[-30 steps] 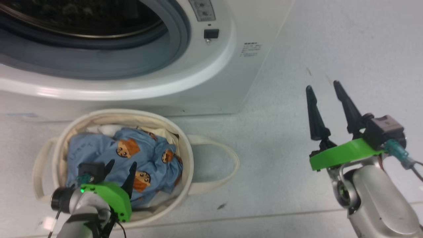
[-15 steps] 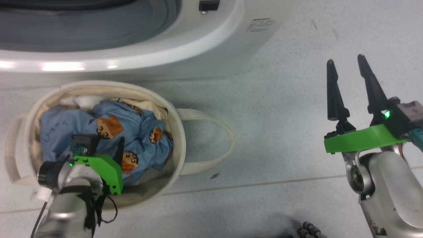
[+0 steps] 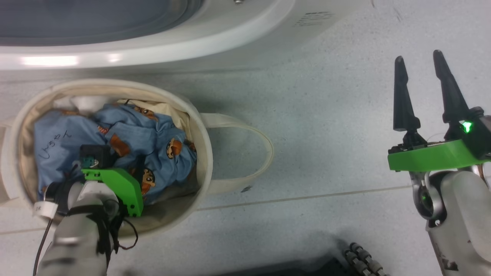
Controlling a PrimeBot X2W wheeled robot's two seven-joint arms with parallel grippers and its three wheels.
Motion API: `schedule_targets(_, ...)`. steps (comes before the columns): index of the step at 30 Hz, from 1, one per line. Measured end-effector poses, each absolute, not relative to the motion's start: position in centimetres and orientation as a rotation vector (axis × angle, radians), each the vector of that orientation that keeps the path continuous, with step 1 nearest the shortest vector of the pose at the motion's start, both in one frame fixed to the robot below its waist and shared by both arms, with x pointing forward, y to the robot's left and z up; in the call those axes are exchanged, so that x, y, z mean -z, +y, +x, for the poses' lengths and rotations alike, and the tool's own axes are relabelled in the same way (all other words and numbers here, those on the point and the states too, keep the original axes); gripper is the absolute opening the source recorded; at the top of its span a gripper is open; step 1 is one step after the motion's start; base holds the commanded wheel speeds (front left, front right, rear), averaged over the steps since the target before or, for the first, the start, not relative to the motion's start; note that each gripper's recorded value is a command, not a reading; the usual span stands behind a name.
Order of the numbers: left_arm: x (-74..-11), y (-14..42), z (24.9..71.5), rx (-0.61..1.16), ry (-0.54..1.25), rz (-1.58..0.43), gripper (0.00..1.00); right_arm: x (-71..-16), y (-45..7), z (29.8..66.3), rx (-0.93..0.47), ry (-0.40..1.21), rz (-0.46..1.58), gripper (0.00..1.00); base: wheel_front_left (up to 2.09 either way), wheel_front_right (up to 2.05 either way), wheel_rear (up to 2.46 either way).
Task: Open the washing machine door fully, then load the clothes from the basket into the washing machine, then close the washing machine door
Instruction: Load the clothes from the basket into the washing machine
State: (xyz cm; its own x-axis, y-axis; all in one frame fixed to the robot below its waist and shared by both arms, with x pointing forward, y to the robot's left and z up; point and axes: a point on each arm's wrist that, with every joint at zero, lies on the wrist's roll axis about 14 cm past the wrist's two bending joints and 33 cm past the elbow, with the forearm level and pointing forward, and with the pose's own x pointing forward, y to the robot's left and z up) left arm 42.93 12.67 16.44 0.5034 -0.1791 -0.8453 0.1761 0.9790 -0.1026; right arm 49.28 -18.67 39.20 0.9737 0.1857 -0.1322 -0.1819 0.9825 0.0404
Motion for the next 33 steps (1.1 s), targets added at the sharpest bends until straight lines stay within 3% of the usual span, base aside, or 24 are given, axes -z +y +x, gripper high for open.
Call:
schedule_targets(9, -15.2, 12.1, 42.8, 0.208, 1.079, -0.030, 1.00, -38.4, -19.4, 49.3, -0.166, 0.150, 0.018, 1.00, 0.00, 0.00, 0.00)
schedule_targets(10, -15.2, 12.2, 42.9, 0.204, 1.077, -0.032, 0.94, -38.4, -19.4, 49.4, -0.167, 0.149, 0.018, 1.00, 0.00, 0.00, 0.00)
schedule_targets(11, -15.4, 12.3, 42.9, 0.202, 1.075, -0.034, 0.54, -38.5, -19.3, 49.4, -0.170, 0.146, 0.020, 1.00, 0.00, 0.00, 0.00)
schedule_targets(12, -15.5, 12.3, 42.9, 0.202, 1.073, -0.041, 0.00, -38.6, -19.2, 49.4, -0.173, 0.143, 0.021, 1.00, 0.00, 0.00, 0.00)
schedule_targets(27, -22.6, 12.2, 44.1, 0.212, 0.839, -0.081, 0.00, -43.0, -16.4, 49.1, -0.207, 0.065, 0.118, 1.00, 0.00, 0.00, 0.00)
schedule_targets(33, -28.7, 12.1, 45.4, 0.219, 0.637, -0.110, 0.00, -46.4, -15.0, 48.1, -0.237, 0.009, 0.150, 1.00, 0.00, 0.00, 0.00)
